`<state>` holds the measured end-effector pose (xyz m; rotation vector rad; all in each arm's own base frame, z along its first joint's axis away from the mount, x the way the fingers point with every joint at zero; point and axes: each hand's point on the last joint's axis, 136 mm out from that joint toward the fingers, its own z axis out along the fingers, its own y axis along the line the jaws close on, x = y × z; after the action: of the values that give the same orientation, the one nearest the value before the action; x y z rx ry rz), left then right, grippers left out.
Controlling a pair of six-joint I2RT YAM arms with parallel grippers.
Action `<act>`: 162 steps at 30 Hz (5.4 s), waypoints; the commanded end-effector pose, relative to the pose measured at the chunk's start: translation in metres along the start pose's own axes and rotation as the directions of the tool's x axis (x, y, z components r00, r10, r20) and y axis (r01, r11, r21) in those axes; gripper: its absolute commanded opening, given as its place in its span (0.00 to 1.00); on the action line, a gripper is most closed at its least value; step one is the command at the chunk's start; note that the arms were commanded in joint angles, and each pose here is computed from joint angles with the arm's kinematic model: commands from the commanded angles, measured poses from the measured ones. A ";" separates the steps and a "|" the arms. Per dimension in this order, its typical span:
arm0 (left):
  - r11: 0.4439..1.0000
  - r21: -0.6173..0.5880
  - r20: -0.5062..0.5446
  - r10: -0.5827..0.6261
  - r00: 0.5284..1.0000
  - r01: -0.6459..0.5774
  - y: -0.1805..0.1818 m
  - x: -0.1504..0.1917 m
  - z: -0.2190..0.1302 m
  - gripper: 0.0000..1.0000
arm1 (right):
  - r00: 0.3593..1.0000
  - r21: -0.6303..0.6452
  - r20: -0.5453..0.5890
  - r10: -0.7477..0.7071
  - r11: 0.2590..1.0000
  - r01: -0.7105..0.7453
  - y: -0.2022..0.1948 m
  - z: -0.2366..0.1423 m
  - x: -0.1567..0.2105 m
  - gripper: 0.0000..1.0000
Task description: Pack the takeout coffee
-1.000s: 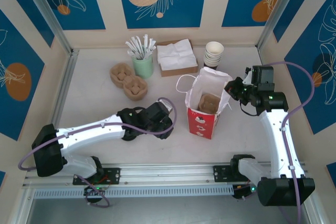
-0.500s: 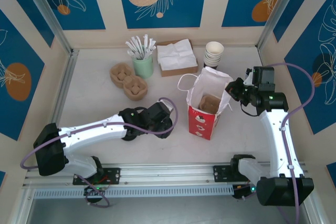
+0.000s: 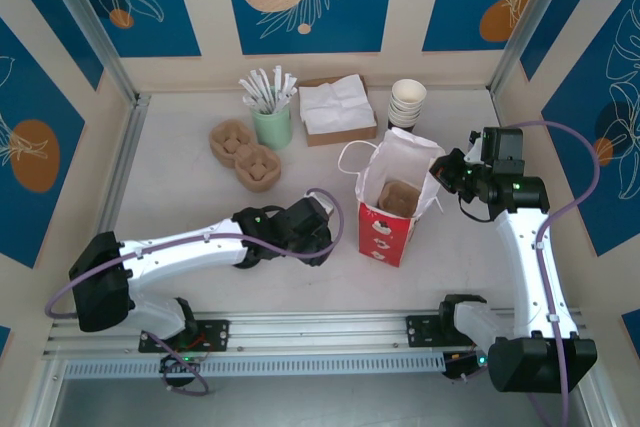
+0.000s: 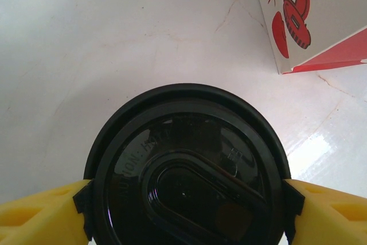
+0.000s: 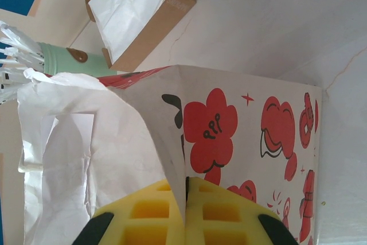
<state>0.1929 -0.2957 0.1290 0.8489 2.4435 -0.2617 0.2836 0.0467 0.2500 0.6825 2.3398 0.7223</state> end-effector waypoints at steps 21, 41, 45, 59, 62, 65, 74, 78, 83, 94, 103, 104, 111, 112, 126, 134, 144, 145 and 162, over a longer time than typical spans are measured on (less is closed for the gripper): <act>1.000 -0.006 -0.028 -0.006 1.000 0.006 -0.005 0.008 0.003 0.71 | 1.000 -0.065 -0.015 0.009 0.998 -0.010 0.008 0.002 0.001 0.00; 0.990 -0.144 0.202 0.024 0.979 0.005 0.032 -0.082 -0.113 0.67 | 0.993 -0.167 -0.069 0.096 0.980 -0.106 0.032 0.017 0.005 0.00; 0.982 -0.188 0.263 0.053 0.963 -0.003 0.042 -0.103 -0.148 0.67 | 0.992 -0.175 -0.069 0.104 0.978 -0.115 0.040 0.023 0.005 0.00; 0.988 -0.153 0.464 0.090 0.881 -0.020 0.040 -0.168 -0.236 0.67 | 0.993 -0.132 -0.052 0.105 0.985 -0.111 0.071 0.049 0.025 0.00; 0.992 -0.125 0.483 0.091 0.871 -0.034 0.031 -0.178 -0.237 0.66 | 0.993 -0.131 -0.069 0.098 0.986 -0.107 0.079 0.054 0.032 0.00; 0.994 -0.093 0.472 0.092 0.877 -0.054 0.020 -0.186 -0.228 0.67 | 0.992 -0.130 -0.081 0.093 0.986 -0.103 0.086 0.057 0.040 0.00; 0.998 -0.007 0.392 0.054 0.918 -0.056 -0.004 -0.199 -0.173 0.67 | 0.989 -0.149 -0.126 0.077 0.984 -0.096 0.095 0.058 0.056 0.04; 0.999 -0.011 0.366 0.033 0.930 -0.031 -0.002 -0.201 -0.152 0.66 | 0.986 -0.161 -0.156 0.054 0.984 -0.079 0.094 0.054 0.057 0.32; 1.000 0.006 0.349 -0.006 0.937 0.004 0.000 -0.202 -0.130 0.65 | 0.982 -0.177 -0.185 0.036 0.982 -0.070 0.087 0.037 0.042 0.50; 0.999 -0.032 0.313 0.036 0.949 -0.027 0.014 -0.200 -0.085 0.64 | 0.963 -0.173 -0.265 -0.043 0.985 -0.003 0.091 0.020 0.036 0.54; 0.997 -0.057 0.309 -0.025 0.951 0.045 0.023 -0.200 -0.082 0.62 | 0.919 -0.117 -0.388 -0.067 0.993 0.023 0.083 0.025 0.059 0.50; 0.997 -0.055 0.310 -0.027 0.950 0.046 0.023 -0.200 -0.081 0.62 | 0.916 -0.128 -0.393 -0.077 0.991 0.029 0.084 0.024 0.059 0.50; 0.994 -0.070 0.286 -0.059 0.956 0.083 0.024 -0.199 -0.076 0.62 | 0.890 -0.185 -0.435 -0.135 0.981 0.058 0.097 0.024 0.060 0.52; 0.994 -0.072 0.283 -0.061 0.957 0.084 0.025 -0.200 -0.075 0.62 | 0.886 -0.188 -0.442 -0.139 0.980 0.060 0.098 0.027 0.060 0.52; 0.992 -0.070 0.257 -0.080 0.963 0.101 0.020 -0.201 -0.058 0.62 | 0.848 -0.160 -0.498 -0.183 0.980 0.118 0.097 0.056 0.058 0.21; 0.993 -0.070 0.242 -0.073 0.967 0.093 0.017 -0.194 -0.056 0.62 | 0.871 -0.304 -0.418 -0.257 0.943 0.133 0.120 0.032 0.057 0.00; 0.991 -0.109 0.268 -0.045 0.962 0.077 0.010 -0.187 -0.056 0.62 | 0.883 -0.439 -0.319 -0.344 0.879 0.184 0.124 0.021 0.067 0.00; 0.991 -0.114 0.267 -0.040 0.963 0.073 0.009 -0.185 -0.054 0.62 | 0.880 -0.448 -0.317 -0.354 0.873 0.190 0.124 0.021 0.068 0.00; 0.984 -0.166 0.299 -0.004 0.954 0.056 0.005 -0.165 -0.045 0.62 | 0.859 -0.530 -0.259 -0.441 0.809 0.256 0.119 0.020 0.077 0.00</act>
<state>0.2862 -0.3647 0.2472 0.6802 2.1891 -0.1661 0.2810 0.1839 0.2747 -0.0745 2.4033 1.2502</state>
